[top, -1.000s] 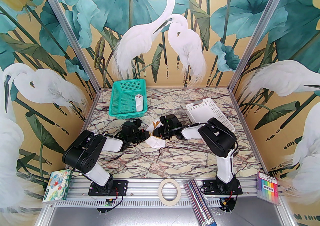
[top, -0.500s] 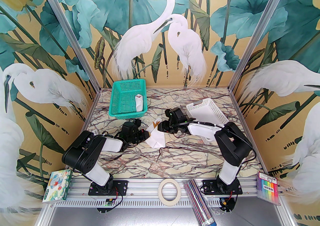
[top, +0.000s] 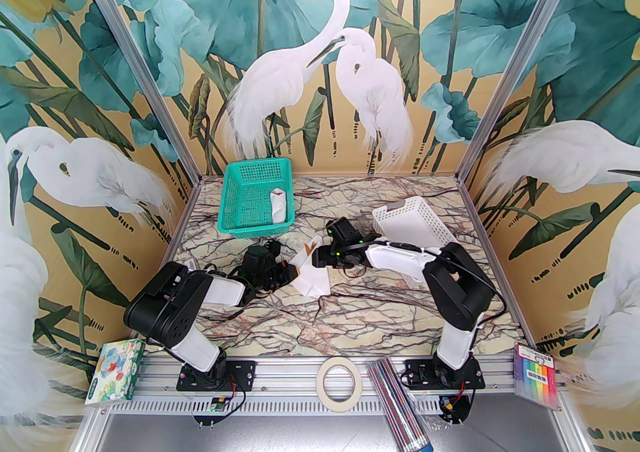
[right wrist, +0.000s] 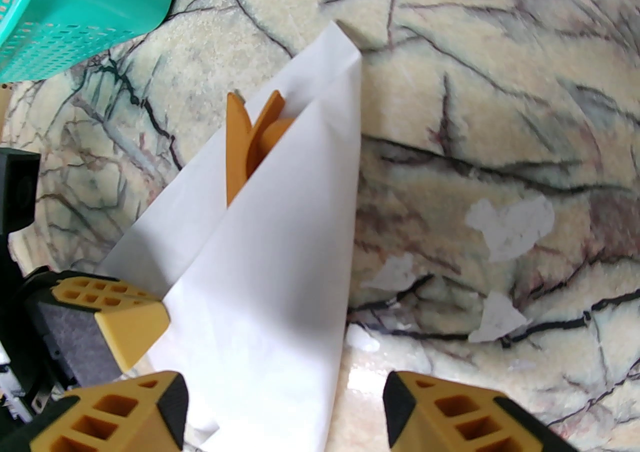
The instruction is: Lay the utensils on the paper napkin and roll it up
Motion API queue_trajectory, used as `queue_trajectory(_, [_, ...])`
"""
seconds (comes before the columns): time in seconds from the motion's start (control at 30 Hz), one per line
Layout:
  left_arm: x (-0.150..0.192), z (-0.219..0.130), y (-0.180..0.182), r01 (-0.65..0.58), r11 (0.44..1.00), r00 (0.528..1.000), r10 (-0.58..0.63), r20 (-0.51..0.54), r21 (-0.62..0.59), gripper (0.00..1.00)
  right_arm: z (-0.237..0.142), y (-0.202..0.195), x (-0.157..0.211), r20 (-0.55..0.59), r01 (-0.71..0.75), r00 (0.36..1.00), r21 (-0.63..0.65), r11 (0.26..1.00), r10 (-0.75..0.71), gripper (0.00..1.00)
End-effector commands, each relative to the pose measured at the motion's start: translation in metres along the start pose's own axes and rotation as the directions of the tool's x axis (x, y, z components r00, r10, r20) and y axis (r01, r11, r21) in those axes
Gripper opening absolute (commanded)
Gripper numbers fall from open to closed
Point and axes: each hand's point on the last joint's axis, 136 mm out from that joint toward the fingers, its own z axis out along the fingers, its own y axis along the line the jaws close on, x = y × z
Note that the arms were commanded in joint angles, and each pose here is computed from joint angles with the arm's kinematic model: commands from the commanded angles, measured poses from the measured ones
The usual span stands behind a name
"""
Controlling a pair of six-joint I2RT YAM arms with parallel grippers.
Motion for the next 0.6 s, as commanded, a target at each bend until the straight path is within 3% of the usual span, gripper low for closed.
queue_trajectory(0.0, [0.003, -0.001, 0.013, 0.018, 0.999, 1.0, -0.018, 0.012, -0.038, 0.0, 0.008, -0.007, 0.001, -0.012, 0.052, 0.999, 0.092, 0.994, -0.051, 0.76])
queue_trajectory(0.57, [0.007, 0.001, 0.021, 0.048, 0.998, 0.999, -0.047, 0.019, -0.037, 0.0, 0.043, 0.001, 0.01, -0.102, 0.162, 0.984, 0.183, 0.97, -0.145, 0.79])
